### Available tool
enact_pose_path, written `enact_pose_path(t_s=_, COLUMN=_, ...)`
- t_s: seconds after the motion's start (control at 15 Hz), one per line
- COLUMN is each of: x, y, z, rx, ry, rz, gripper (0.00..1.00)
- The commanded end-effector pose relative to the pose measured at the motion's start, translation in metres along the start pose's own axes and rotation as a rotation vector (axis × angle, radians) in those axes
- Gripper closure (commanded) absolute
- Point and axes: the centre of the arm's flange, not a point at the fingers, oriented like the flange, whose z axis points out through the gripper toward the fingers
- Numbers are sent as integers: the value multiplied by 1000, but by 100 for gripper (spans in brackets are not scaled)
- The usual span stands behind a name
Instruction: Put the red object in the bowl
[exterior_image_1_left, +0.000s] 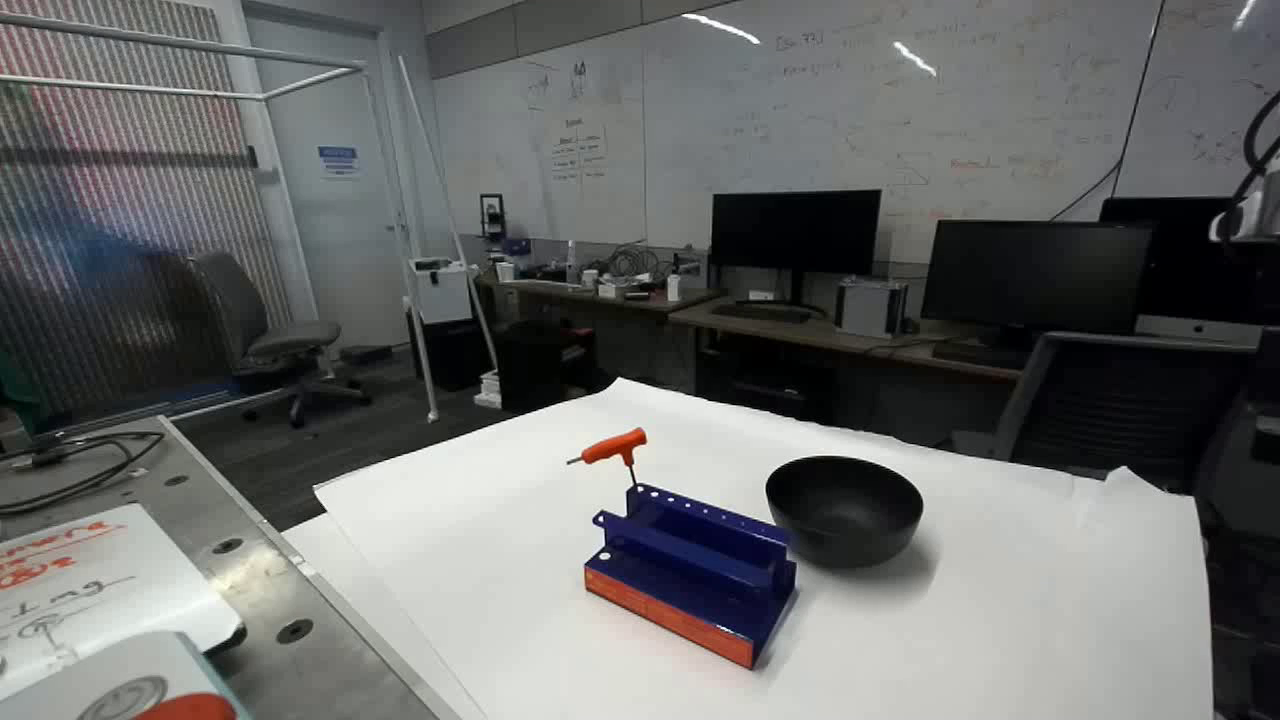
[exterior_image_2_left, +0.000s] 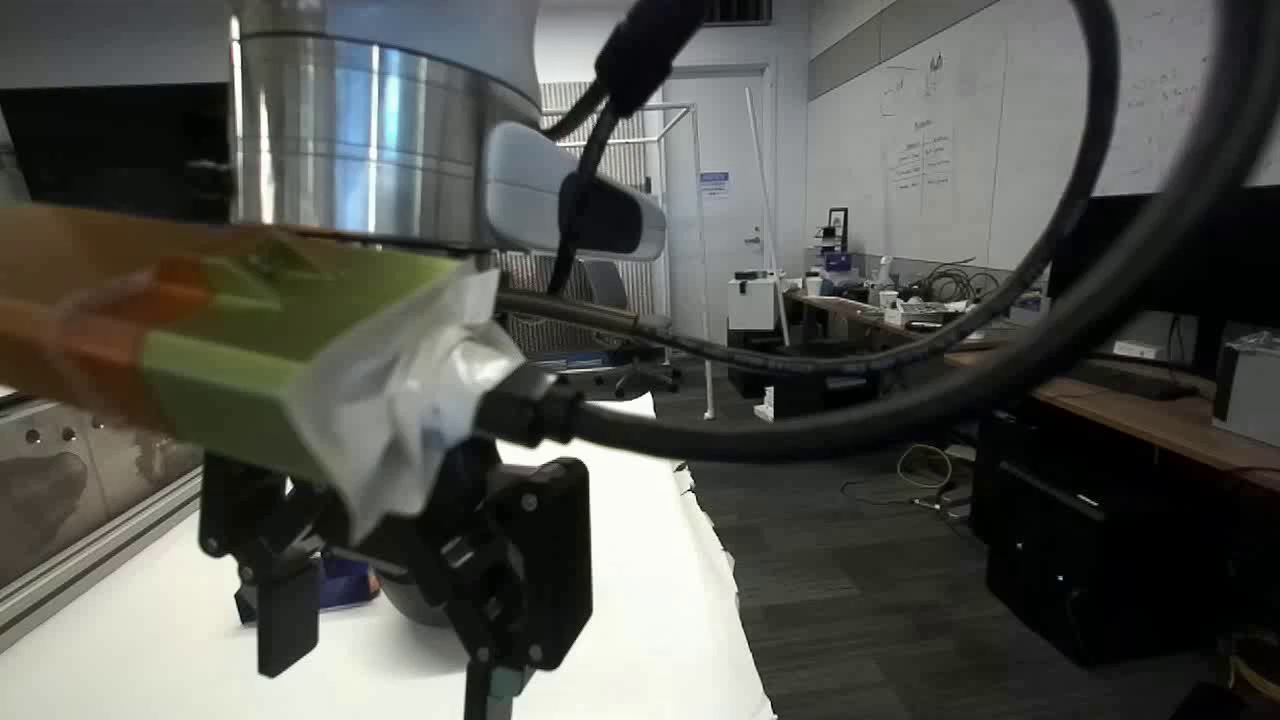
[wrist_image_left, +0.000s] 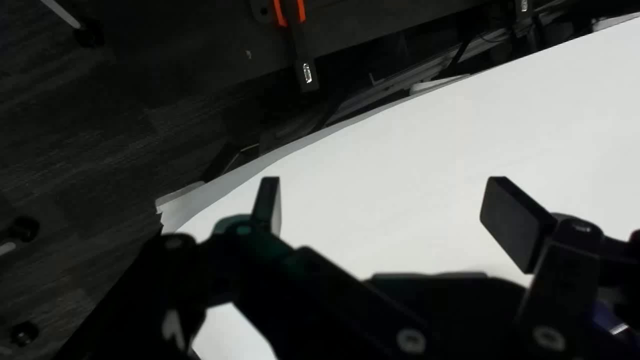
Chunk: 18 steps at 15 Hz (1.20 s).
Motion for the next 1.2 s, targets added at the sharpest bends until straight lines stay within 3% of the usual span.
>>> enact_pose_path(t_s=0.0, x=0, y=0, z=0, rx=0, ry=0, rz=0, gripper=0)
enact_pose_path(t_s=0.73, x=0, y=0, z=0, rx=0, ry=0, rz=0, gripper=0)
enact_pose_path(t_s=0.93, x=37, y=-52, z=-37, rx=-48, ry=-20, rz=73, gripper=0)
enact_pose_path(t_s=1.13, x=66, y=-111, z=-66, rx=-122, ry=-31, rz=67, gripper=0)
